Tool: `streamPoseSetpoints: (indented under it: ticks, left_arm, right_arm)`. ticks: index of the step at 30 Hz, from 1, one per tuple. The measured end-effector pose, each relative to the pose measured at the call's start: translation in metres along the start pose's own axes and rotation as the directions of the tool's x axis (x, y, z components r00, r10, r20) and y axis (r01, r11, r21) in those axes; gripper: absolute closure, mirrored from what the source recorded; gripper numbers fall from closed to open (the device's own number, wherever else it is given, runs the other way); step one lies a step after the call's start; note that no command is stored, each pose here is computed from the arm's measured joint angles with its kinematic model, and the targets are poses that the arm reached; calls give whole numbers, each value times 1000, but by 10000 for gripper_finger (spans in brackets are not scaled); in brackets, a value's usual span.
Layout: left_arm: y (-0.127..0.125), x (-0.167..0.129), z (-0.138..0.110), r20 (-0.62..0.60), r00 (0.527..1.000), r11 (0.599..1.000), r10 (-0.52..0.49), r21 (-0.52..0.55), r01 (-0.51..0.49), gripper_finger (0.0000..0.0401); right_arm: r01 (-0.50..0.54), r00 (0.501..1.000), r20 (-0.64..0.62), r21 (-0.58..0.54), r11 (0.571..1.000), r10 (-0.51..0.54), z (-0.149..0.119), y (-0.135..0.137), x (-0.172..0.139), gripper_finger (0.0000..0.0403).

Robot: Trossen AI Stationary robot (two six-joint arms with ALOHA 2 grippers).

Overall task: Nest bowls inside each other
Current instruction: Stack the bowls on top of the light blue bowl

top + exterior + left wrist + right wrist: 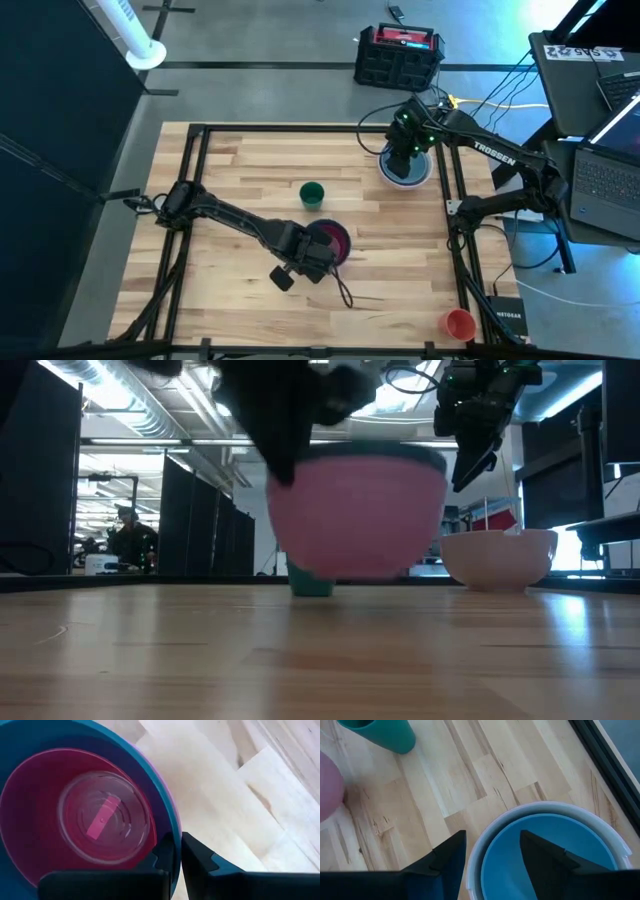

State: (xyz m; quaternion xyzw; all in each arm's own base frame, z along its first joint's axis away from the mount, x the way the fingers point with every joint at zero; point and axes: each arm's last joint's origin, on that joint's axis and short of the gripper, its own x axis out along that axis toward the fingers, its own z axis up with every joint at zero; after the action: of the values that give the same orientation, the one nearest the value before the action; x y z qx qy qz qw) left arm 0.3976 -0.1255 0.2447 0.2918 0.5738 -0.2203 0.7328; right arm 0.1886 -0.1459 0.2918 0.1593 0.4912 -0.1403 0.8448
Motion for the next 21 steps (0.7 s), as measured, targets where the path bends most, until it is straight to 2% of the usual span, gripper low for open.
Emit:
streamPoseSetpoints:
  ticks: [6, 18, 21]
  left_arm:
    - [25, -26, -8, -15, 1000, 999, 9, -53, -10, 394]
    - [73, -70, -22, 27, 995, 992, 98, -87, -96, 394]
    - [86, -65, -24, -10, 996, 992, 94, -82, -94, 394]
  right_arm:
    - [7, 999, 33, -7, 1000, -7, 1, 1, -5, 228]
    - [60, 951, 304, -35, 998, -47, -3, 18, -70, 228]
    - [72, 922, 382, -32, 997, -54, -3, 25, -97, 228]
